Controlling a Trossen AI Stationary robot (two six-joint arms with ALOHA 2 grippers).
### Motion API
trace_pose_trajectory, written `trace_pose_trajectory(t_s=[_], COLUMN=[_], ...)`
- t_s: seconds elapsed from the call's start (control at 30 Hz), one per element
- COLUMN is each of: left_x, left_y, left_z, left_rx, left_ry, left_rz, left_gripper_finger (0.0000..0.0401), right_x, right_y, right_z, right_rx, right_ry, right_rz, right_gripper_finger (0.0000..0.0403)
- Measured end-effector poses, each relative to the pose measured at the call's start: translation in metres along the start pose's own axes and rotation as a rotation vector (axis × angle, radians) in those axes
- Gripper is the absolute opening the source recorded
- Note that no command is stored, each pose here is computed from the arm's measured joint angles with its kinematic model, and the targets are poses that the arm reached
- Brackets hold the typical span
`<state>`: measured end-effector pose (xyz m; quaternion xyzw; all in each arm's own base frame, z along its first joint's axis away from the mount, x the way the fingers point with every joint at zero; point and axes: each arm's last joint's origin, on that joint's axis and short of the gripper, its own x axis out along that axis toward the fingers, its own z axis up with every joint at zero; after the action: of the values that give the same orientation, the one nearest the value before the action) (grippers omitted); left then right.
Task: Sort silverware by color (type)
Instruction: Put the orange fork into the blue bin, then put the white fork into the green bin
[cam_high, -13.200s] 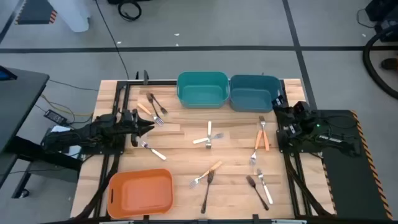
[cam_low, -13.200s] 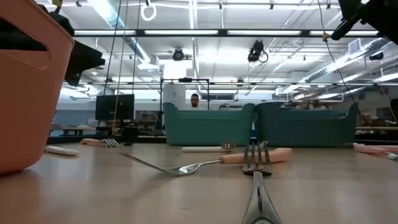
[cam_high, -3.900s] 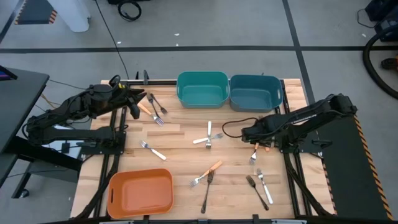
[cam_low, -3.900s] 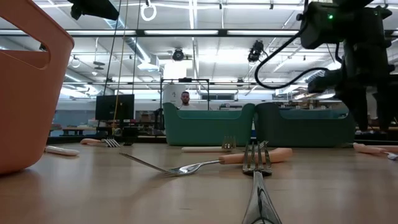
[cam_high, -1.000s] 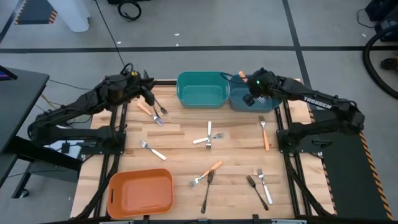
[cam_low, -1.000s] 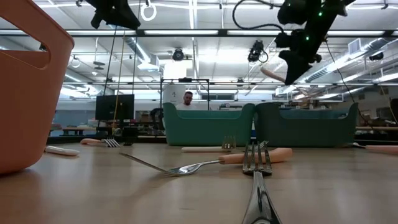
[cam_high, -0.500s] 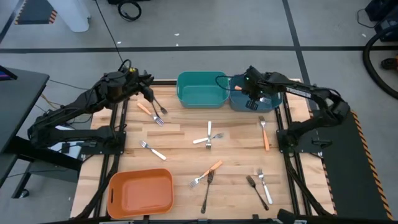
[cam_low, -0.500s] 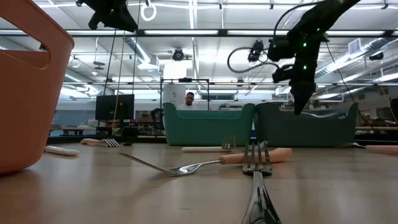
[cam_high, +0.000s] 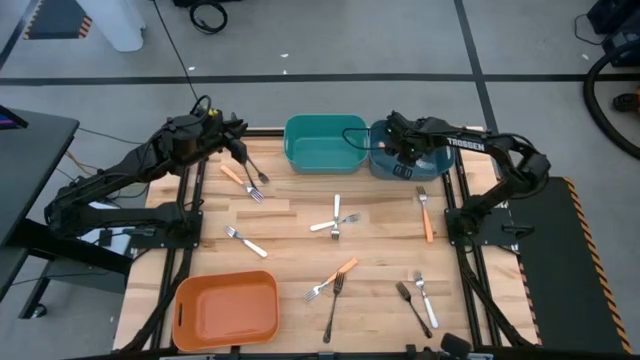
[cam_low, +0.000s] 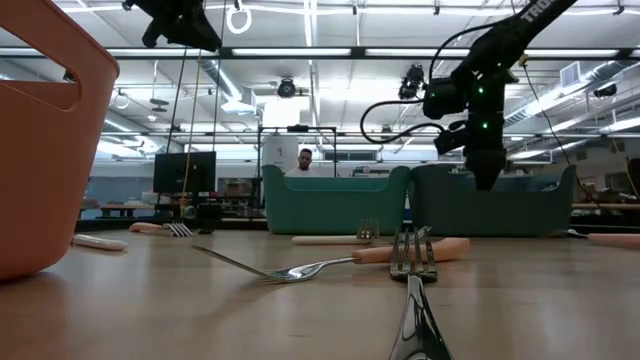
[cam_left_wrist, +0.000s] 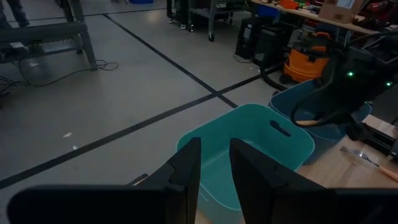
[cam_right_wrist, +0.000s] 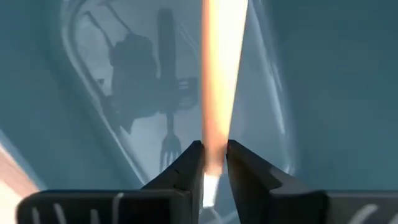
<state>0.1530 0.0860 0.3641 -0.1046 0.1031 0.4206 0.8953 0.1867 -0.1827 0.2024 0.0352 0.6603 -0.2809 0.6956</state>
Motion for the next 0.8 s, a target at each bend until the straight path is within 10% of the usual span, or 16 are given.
trace_pose_trajectory(t_s=[0.4,0.8], left_x=[0.0,0.007], left_y=[0.0,0.001], left_z=[0.0,-0.02], left_rx=[0.0,0.083], left_ry=[0.001,0.205], left_rz=[0.0,0.022], left_gripper_finger=[0.0094,0.0094], right_x=[-0.008,-0.11], right_y=[-0.005,-0.023], right_z=[0.001,0.032], right_rx=[0.005,0.238], right_ry=[0.037,-0.073], right_rz=[-0.082,-0.138], right_gripper_finger=[0.0118,0.0119])
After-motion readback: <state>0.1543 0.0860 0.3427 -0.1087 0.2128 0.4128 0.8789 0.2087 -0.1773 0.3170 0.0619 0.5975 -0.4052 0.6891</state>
